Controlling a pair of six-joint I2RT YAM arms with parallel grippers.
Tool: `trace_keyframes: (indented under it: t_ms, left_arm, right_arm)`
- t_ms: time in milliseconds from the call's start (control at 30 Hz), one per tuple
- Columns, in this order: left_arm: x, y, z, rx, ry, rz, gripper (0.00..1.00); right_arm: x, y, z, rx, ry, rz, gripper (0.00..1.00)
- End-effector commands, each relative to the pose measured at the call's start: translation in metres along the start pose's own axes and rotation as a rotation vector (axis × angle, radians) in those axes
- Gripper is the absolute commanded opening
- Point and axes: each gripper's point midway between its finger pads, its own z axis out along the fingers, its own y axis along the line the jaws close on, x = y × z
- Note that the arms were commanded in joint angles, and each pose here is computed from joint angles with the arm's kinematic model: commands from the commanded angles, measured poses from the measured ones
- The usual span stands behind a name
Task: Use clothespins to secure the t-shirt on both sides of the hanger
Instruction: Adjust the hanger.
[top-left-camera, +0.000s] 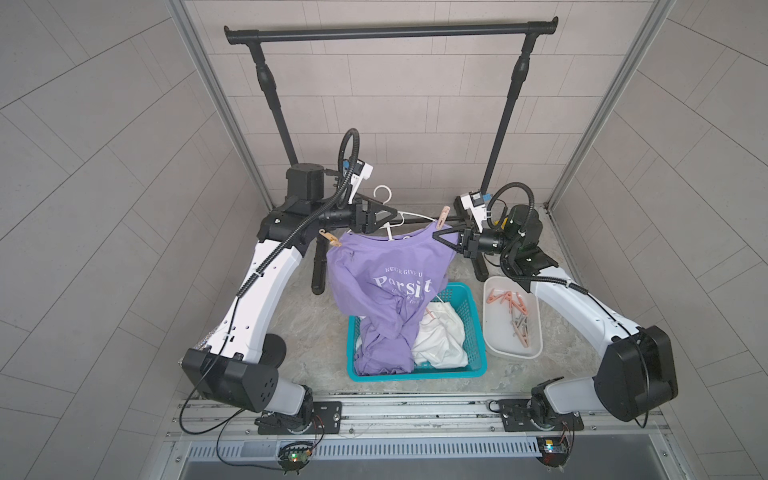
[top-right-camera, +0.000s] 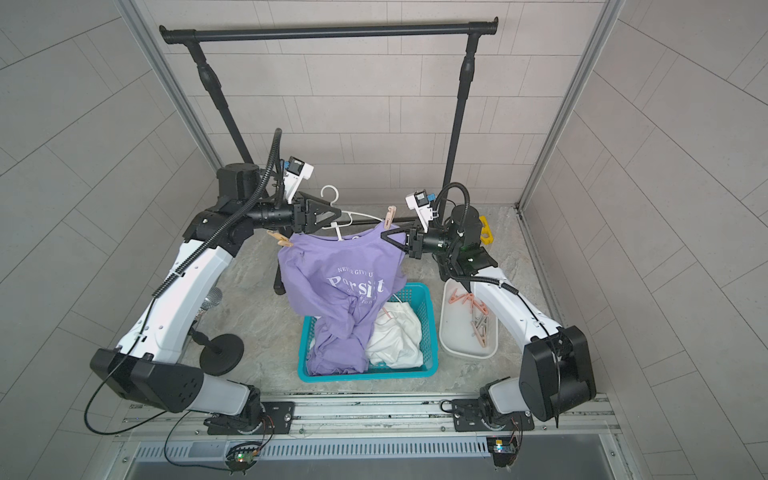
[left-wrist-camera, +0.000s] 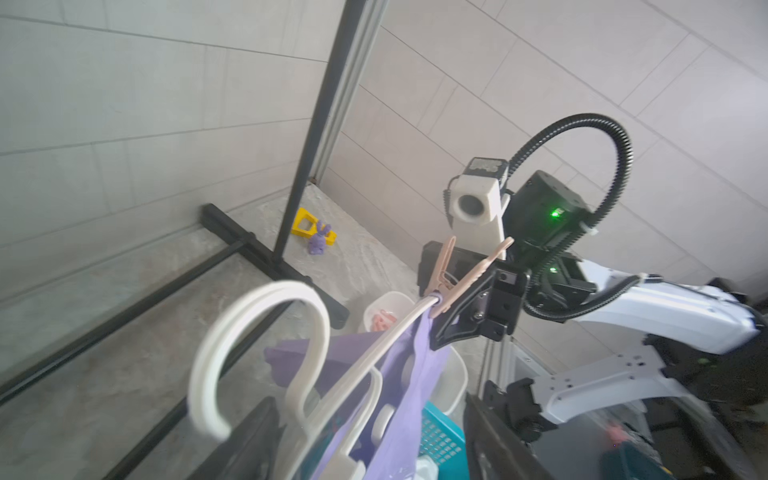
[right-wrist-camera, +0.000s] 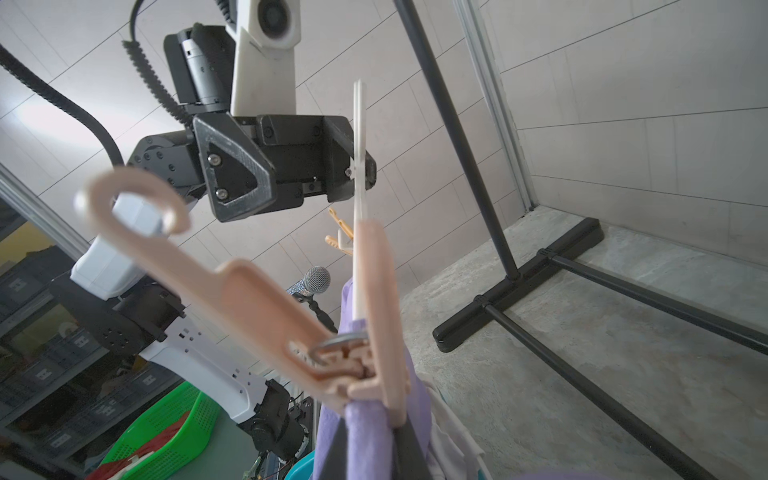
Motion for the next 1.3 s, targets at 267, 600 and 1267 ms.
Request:
trace_keyframes:
  t_ms: [267, 600, 1267]
  left_arm:
    - [-0.028, 0.024, -0.048, -0.391, -0.133, 0.083, 0.82]
    - [-0.016, 0.006, -0.061, -0.364, -0.147, 0.045, 0.81]
    - [0.06, 0.023, -0.055, -0.383, -0.085, -0.061, 0.81]
  right_arm:
    - [-0.015, -0.005, -0.023, 0.234, -0.011, -0.127, 0.0]
    - [-0.046, 0.002, -0.046, 0.406, -0.067, -0.215, 0.0]
    - [-0.162, 0.051, -0.083, 0.633, -0.246, -0.453, 0.0]
